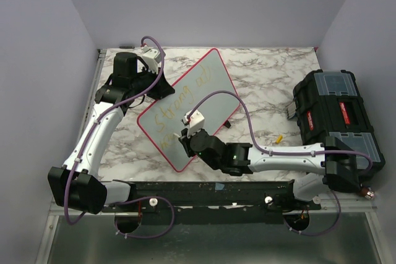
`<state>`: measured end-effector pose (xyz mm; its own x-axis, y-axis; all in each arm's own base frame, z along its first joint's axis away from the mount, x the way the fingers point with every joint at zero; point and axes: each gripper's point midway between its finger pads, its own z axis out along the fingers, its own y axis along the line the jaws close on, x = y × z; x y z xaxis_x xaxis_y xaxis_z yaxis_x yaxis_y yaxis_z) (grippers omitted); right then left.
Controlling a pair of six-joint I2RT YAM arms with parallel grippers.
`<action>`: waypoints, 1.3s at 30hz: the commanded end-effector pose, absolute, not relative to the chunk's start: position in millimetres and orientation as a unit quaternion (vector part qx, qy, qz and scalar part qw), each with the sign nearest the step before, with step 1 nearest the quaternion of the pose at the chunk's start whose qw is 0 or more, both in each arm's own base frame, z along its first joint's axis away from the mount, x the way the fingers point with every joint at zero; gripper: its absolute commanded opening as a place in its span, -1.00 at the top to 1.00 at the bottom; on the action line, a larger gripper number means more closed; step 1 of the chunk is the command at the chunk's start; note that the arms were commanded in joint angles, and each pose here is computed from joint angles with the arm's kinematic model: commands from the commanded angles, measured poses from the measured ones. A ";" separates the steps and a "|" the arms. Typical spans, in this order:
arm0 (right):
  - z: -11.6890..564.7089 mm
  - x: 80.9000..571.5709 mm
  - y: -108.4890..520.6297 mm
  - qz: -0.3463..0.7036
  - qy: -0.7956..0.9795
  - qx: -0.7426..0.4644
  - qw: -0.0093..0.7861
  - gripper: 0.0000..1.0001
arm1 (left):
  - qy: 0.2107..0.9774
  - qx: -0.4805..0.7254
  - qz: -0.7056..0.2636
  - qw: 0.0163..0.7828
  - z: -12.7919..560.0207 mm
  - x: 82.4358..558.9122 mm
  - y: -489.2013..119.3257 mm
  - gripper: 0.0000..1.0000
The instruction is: Write a sentence on the whiteboard
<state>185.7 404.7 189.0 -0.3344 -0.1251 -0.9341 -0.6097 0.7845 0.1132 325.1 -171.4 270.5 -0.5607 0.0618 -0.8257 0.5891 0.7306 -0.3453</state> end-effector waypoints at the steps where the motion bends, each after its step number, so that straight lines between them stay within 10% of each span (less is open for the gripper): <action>1: 192.8 197.9 411.6 0.218 0.781 -0.228 0.539 0.99 | 0.834 0.203 -0.276 0.432 267.5 326.2 -163.4 1.00; 39: 174.5 191.9 373.6 0.200 0.800 -0.203 0.527 0.99 | 0.834 0.203 -0.277 0.432 267.5 327.0 -163.7 1.00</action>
